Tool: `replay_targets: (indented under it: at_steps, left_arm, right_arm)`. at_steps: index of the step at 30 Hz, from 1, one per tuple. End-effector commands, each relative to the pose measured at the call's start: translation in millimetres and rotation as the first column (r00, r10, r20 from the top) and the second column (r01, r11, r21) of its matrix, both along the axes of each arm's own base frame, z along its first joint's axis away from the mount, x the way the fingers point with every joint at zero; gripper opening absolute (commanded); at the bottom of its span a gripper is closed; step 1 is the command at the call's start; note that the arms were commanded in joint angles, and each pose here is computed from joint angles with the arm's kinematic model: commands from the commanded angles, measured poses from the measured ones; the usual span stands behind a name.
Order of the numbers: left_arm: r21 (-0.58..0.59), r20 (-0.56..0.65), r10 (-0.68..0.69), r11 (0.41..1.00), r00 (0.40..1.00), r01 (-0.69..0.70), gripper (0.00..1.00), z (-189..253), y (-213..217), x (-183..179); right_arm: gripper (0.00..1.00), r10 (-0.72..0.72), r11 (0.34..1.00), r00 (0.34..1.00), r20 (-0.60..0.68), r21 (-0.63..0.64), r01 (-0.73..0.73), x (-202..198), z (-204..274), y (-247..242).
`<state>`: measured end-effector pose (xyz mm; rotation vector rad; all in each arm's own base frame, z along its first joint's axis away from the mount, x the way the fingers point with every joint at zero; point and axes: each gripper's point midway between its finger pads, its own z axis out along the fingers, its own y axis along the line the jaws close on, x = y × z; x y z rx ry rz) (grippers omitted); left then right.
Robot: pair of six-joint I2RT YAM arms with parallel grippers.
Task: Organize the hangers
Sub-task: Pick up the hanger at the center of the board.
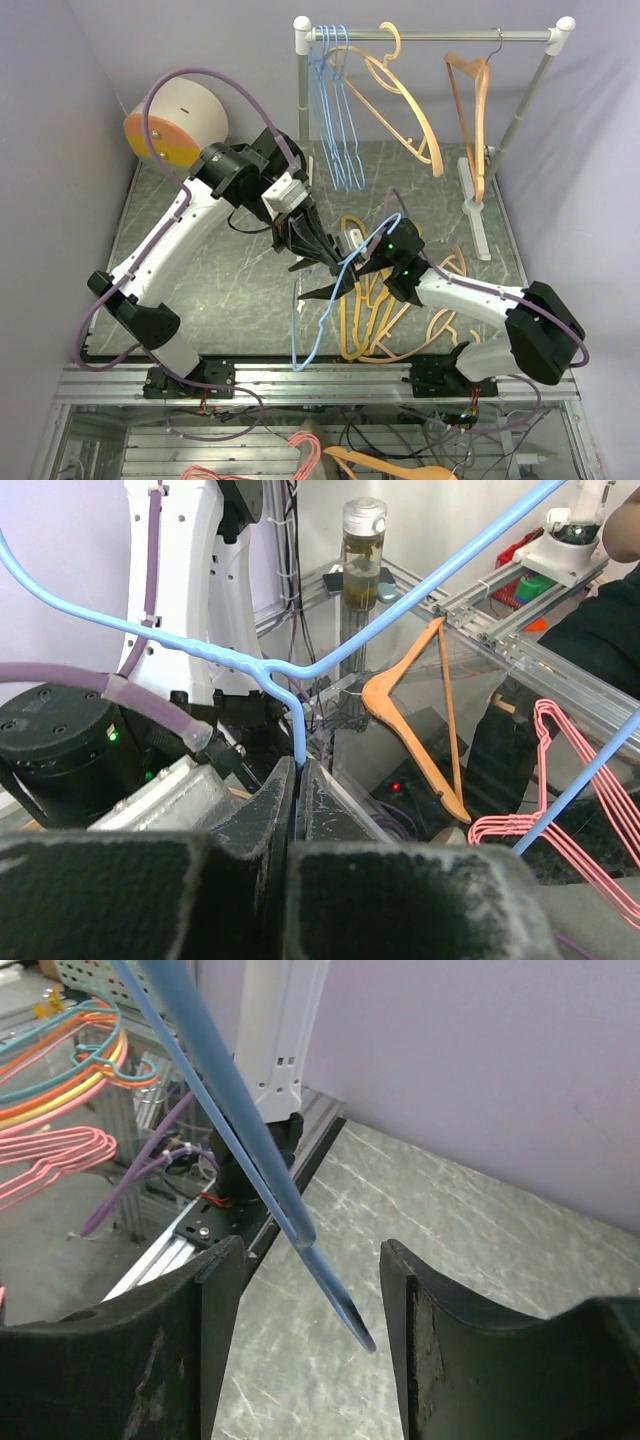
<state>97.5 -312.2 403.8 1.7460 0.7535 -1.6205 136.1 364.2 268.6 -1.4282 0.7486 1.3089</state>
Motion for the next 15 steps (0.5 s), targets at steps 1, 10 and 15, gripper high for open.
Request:
replay_targets:
  at_steps: [1, 10, 15]
  left_arm:
    - [-0.056, -0.028, -0.037, 0.998, 0.999, 0.035, 0.07, 14, 0, -7]
    - [-0.048, -0.035, -0.042, 0.998, 0.998, 0.041, 0.07, 13, -3, -6]
    - [-0.048, -0.035, -0.043, 0.998, 0.998, 0.042, 0.07, 14, -4, -6]
  right_arm:
    - [0.54, 0.080, 0.996, 0.996, 0.032, 0.025, -0.081, -6, 13, 2]
    - [0.10, 0.189, 0.982, 0.982, 0.016, 0.008, -0.189, -14, 15, 5]
    - [0.00, 0.183, 0.983, 0.983, -0.022, 0.032, -0.182, -19, 14, 0]
